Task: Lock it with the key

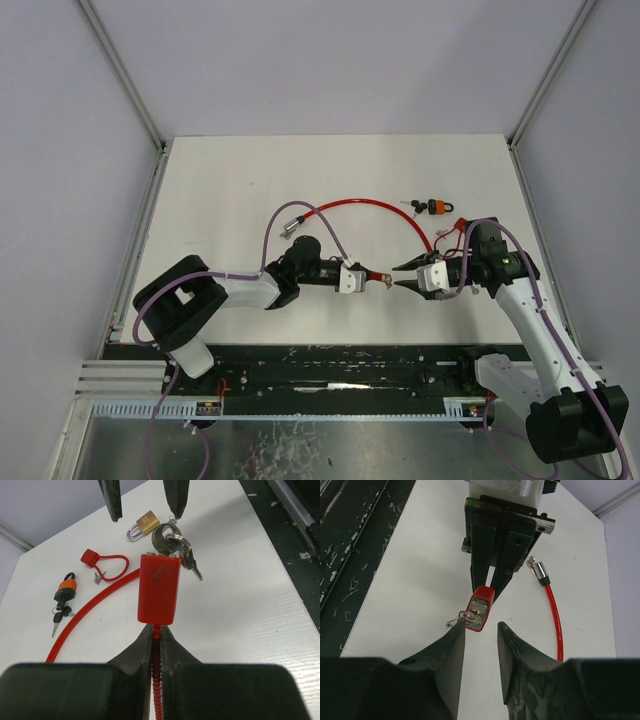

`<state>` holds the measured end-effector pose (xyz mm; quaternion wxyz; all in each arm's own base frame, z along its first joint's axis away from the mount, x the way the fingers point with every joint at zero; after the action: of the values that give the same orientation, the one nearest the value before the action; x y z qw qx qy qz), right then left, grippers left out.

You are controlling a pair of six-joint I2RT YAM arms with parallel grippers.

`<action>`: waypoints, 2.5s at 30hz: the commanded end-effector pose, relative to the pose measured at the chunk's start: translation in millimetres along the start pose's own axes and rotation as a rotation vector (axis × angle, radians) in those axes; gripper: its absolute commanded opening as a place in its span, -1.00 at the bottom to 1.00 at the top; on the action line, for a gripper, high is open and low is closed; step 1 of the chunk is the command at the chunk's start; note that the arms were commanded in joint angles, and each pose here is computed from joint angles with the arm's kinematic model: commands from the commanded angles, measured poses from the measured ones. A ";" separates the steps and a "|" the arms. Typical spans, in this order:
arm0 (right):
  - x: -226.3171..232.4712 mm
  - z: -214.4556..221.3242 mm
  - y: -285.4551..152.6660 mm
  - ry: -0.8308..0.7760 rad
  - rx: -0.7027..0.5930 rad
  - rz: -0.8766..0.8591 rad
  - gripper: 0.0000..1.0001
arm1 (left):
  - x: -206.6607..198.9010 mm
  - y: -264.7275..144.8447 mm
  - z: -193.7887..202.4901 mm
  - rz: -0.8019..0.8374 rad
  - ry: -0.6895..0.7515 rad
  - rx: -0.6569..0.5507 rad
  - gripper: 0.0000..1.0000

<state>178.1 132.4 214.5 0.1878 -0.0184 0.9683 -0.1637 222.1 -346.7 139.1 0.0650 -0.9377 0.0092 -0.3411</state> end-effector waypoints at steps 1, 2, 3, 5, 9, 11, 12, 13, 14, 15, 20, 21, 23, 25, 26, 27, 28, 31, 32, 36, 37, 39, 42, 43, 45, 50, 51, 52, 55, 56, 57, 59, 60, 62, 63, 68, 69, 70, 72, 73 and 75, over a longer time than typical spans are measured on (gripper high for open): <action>1.8 2.1 5.4 -0.014 0.000 -0.028 -0.24 | 9.6 7.1 -10.7 0.004 0.051 -0.053 -0.99; 1.9 2.3 6.1 -0.013 0.001 -0.031 -0.24 | 9.8 7.2 -11.1 0.006 0.051 -0.054 -0.99; 2.1 2.5 6.6 -0.013 0.001 -0.034 -0.24 | 10.0 7.4 -11.7 0.006 0.052 -0.056 -0.99; 2.4 3.6 7.5 -0.011 0.004 -0.037 -0.25 | 9.2 7.8 -12.1 0.012 0.051 -0.061 -0.99; 3.5 5.7 9.1 -0.010 0.010 -0.044 -0.27 | 8.9 7.9 -12.3 0.016 0.048 -0.063 -0.99; 4.1 5.2 10.3 -0.011 0.006 -0.050 -0.29 | 8.5 7.9 -12.4 0.018 0.046 -0.064 -0.99; 4.8 4.9 10.8 -0.010 0.004 -0.053 -0.30 | 8.8 8.1 -12.4 0.019 0.047 -0.064 -1.00; 4.9 4.7 11.3 -0.010 0.003 -0.056 -0.30 | 8.5 8.1 -12.6 0.020 0.045 -0.064 -0.99; 5.2 4.9 11.6 -0.010 0.003 -0.057 -0.31 | 8.6 8.4 -13.2 0.022 0.045 -0.067 -0.99; 5.7 5.4 12.4 -0.009 0.003 -0.061 -0.31 | 8.6 8.5 -13.3 0.022 0.045 -0.067 -0.99; 6.6 4.4 13.8 -0.015 0.000 -0.068 -0.36 | 8.3 9.0 -12.6 0.027 0.038 -0.064 -0.99; 6.7 4.0 13.8 -0.017 0.000 -0.068 -0.39 | 8.6 9.0 -12.2 0.027 0.037 -0.062 -0.99; 6.3 3.3 13.4 -0.023 0.000 -0.065 -0.46 | 8.0 9.2 -11.5 0.030 0.033 -0.059 -0.99; 6.3 4.0 13.4 -0.023 0.004 -0.064 -0.49 | 8.1 9.7 -11.3 0.032 0.032 -0.058 -0.99; 6.3 4.7 13.3 -0.022 0.007 -0.063 -0.52 | 7.8 9.9 -11.7 0.034 0.032 -0.060 -0.99; 6.7 5.3 13.3 -0.021 0.009 -0.063 -0.54 | 8.0 9.7 -11.4 0.033 0.031 -0.058 -0.99; 6.7 5.4 13.5 -0.020 0.011 -0.063 -0.56 | 8.5 9.7 -11.6 0.032 0.032 -0.059 -1.00; 6.0 6.3 13.3 -0.013 0.016 -0.058 -0.65 | 8.6 9.1 -12.1 0.028 0.030 -0.058 -0.99; 5.1 6.4 13.1 -0.011 0.018 -0.054 -0.68 | 9.1 8.9 -12.6 0.025 0.032 -0.059 -0.99; 2.9 6.5 12.7 0.018 0.022 -0.038 -0.84 | 11.3 6.6 -13.6 -0.001 0.039 -0.058 -0.99; 2.6 6.2 12.8 0.024 0.020 -0.035 -0.87 | 11.4 6.5 -13.9 -0.004 0.040 -0.058 -1.00; 2.1 6.6 13.0 0.041 0.021 -0.031 -0.92 | 11.7 6.0 -13.8 -0.009 0.041 -0.055 -0.99; 0.4 7.0 13.3 0.062 0.019 -0.022 -0.96 | 12.5 5.4 -14.1 -0.015 0.044 -0.056 -0.99; 0.4 7.3 13.5 0.067 0.019 -0.021 -0.97 | 12.0 5.2 -13.7 -0.015 0.043 -0.054 -0.99; -0.2 7.1 13.4 0.071 0.019 -0.017 -0.95 | 12.4 4.9 -14.1 -0.019 0.045 -0.055 -0.99; -1.6 3.4 11.2 0.081 0.021 0.002 -0.53 | 13.7 2.7 -16.1 -0.035 0.054 -0.059 -0.99; -2.6 2.7 10.2 0.083 0.025 0.011 -0.51 | 13.6 2.3 -16.7 -0.038 0.056 -0.061 -0.99; -4.3 2.1 9.3 0.085 0.027 0.022 -0.50 | 14.2 1.6 -17.2 -0.044 0.059 -0.062 -0.99; -5.6 0.1 6.5 0.096 0.020 0.037 -0.51 | 14.5 0.5 -19.4 -0.050 0.065 -0.070 -0.99; -5.5 -0.4 6.4 0.096 0.016 0.037 -0.53 | 13.9 0.4 -19.6 -0.050 0.064 -0.071 -0.99; -4.9 -0.6 6.6 0.094 0.011 0.036 -0.54 | 14.4 0.4 -20.0 -0.050 0.063 -0.074 -0.99; -4.0 0.5 7.6 0.094 0.005 0.032 -0.54 | 14.2 0.4 -20.5 -0.048 0.061 -0.077 -0.99; -3.0 1.4 8.5 0.097 -0.001 0.027 -0.54 | 13.7 0.7 -20.9 -0.045 0.060 -0.081 -0.99; -1.4 3.6 10.3 0.105 -0.009 0.017 -0.53 | 12.9 0.8 -20.4 -0.043 0.057 -0.080 -0.99; -1.1 3.8 11.1 0.103 -0.015 0.013 -0.52 | 13.8 1.0 -20.9 -0.044 0.058 -0.082 -0.99; 0.6 5.4 13.6 0.101 -0.030 0.002 -0.50 | 14.3 1.5 -20.3 -0.046 0.051 -0.082 -0.99; 0.3 5.4 13.8 0.103 -0.031 0.002 -0.52 | 14.6 1.8 -20.9 -0.049 0.048 -0.082 -0.99; -0.3 4.4 13.9 0.102 -0.033 0.004 -0.54 | 15.5 1.9 -20.8 -0.057 0.046 -0.081 -0.99; -1.7 3.2 13.6 0.114 -0.036 0.011 -0.63 | 18.0 1.1 -20.0 -0.077 0.042 -0.072 -0.99; -2.5 2.7 13.6 0.117 -0.037 0.014 -0.68 | 19.3 0.5 -19.2 -0.090 0.041 -0.066 -0.99; -5.0 1.8 13.4 0.138 -0.038 0.025 -0.80 | 21.9 -0.8 -17.1 -0.119 0.042 -0.052 -0.99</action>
<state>182.5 140.8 201.6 0.1309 0.0005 0.9771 -0.1676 220.7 -347.5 139.0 0.0605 -0.9425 0.0086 -0.3286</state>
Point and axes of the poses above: each gripper's point midway between its finger pads, its own y axis out along the fingers, its own x axis along the line the jaws close on, z = x × y, the point moved 5 cm from there along -y, back along the fingers, and after that the axes turned 13 degrees about y, right-handed, at the moved point
